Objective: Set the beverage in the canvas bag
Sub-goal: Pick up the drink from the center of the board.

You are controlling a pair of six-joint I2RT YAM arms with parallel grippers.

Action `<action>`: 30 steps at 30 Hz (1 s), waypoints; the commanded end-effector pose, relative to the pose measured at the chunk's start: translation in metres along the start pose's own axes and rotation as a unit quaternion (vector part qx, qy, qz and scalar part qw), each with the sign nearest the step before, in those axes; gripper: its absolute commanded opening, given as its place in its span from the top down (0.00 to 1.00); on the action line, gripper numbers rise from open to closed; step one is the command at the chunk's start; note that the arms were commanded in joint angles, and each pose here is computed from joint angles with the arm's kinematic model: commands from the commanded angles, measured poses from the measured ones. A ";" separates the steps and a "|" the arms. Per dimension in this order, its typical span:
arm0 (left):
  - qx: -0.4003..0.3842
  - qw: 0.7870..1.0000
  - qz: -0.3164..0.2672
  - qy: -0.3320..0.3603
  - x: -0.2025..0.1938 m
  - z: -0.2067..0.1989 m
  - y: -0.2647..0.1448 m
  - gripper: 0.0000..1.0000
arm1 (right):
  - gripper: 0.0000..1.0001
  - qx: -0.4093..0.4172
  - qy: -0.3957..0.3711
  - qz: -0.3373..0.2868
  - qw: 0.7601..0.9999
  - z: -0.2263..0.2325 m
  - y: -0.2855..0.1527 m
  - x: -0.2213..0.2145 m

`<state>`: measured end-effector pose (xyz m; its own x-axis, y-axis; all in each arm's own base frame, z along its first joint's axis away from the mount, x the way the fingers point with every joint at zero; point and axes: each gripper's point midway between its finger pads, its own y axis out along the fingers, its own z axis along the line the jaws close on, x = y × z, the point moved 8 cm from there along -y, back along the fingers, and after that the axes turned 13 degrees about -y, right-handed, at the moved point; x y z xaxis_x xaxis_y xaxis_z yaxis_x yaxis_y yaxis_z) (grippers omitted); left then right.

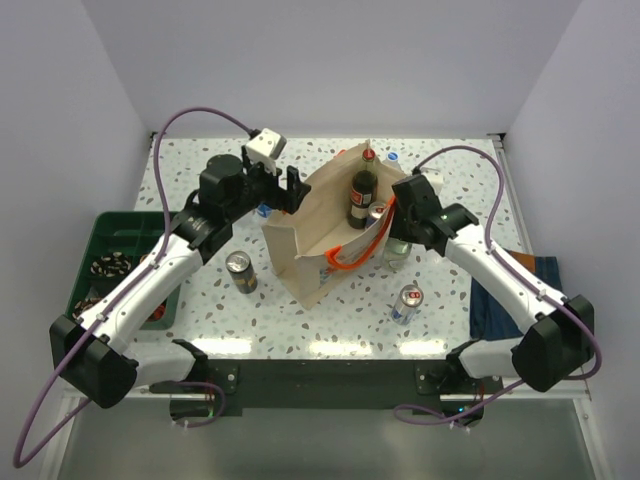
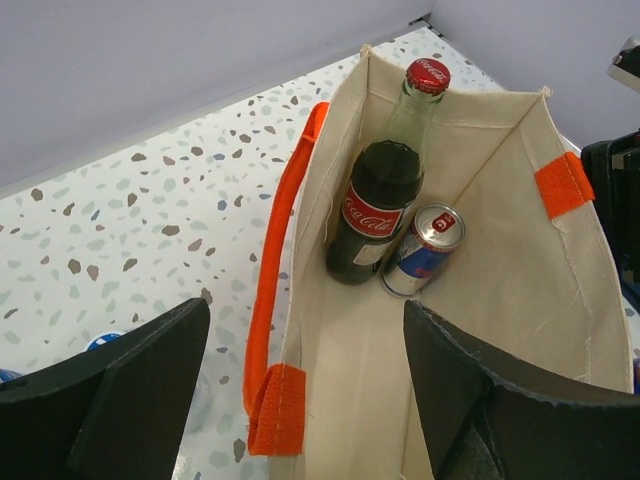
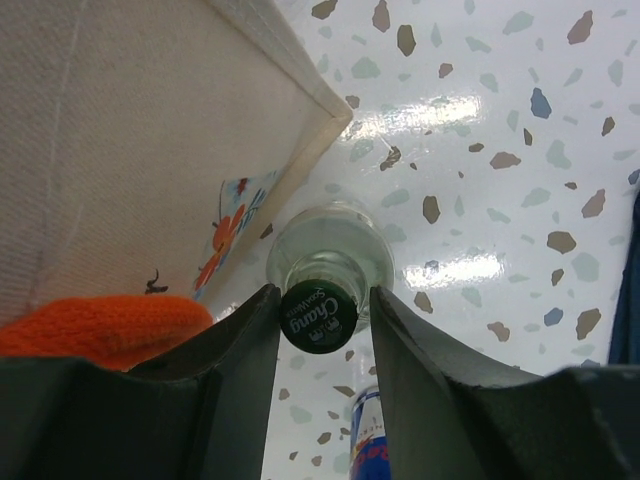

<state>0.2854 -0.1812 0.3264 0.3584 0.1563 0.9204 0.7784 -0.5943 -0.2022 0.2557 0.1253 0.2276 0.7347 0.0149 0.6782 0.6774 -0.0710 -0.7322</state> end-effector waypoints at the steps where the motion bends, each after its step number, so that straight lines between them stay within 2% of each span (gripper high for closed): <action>1: -0.014 1.000 -0.023 -0.004 0.007 -0.002 -0.004 0.17 | 0.57 -0.027 0.005 0.008 1.000 -0.004 0.005 -0.003; 8: -0.014 1.000 -0.021 -0.006 0.004 -0.002 -0.005 0.16 | 0.62 -0.035 0.001 0.020 0.999 -0.004 0.008 -0.007; 11: -0.013 1.000 -0.022 -0.007 0.005 -0.002 -0.006 0.16 | 0.76 -0.036 0.003 0.019 0.999 -0.004 0.007 -0.008; 12: -0.014 1.000 -0.022 -0.007 0.005 -0.003 -0.006 0.16 | 0.85 -0.037 0.003 0.020 0.999 -0.005 0.007 -0.007; 15: -0.015 1.000 -0.024 -0.008 0.006 -0.003 -0.007 0.16 | 1.00 -0.041 0.004 0.019 0.999 -0.006 0.005 -0.005; 23: -0.052 0.999 -0.018 0.001 0.012 -0.013 -0.011 0.17 | 1.00 -0.047 0.008 -0.008 0.999 -0.013 -0.017 0.014; 27: -0.135 0.991 0.021 0.011 0.008 -0.029 -0.015 0.18 | 1.00 -0.050 0.008 -0.025 0.998 -0.017 -0.032 0.026; 30: -0.167 0.985 0.048 0.015 0.003 -0.036 -0.017 0.18 | 1.00 -0.053 0.010 -0.032 0.998 -0.019 -0.042 0.034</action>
<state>0.2687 -0.1909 0.3234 0.4161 0.1094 0.9027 0.6527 -0.7271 -0.2127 0.2445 0.1140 0.2319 0.7941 0.0411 0.6064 0.6041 -0.1641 -0.7799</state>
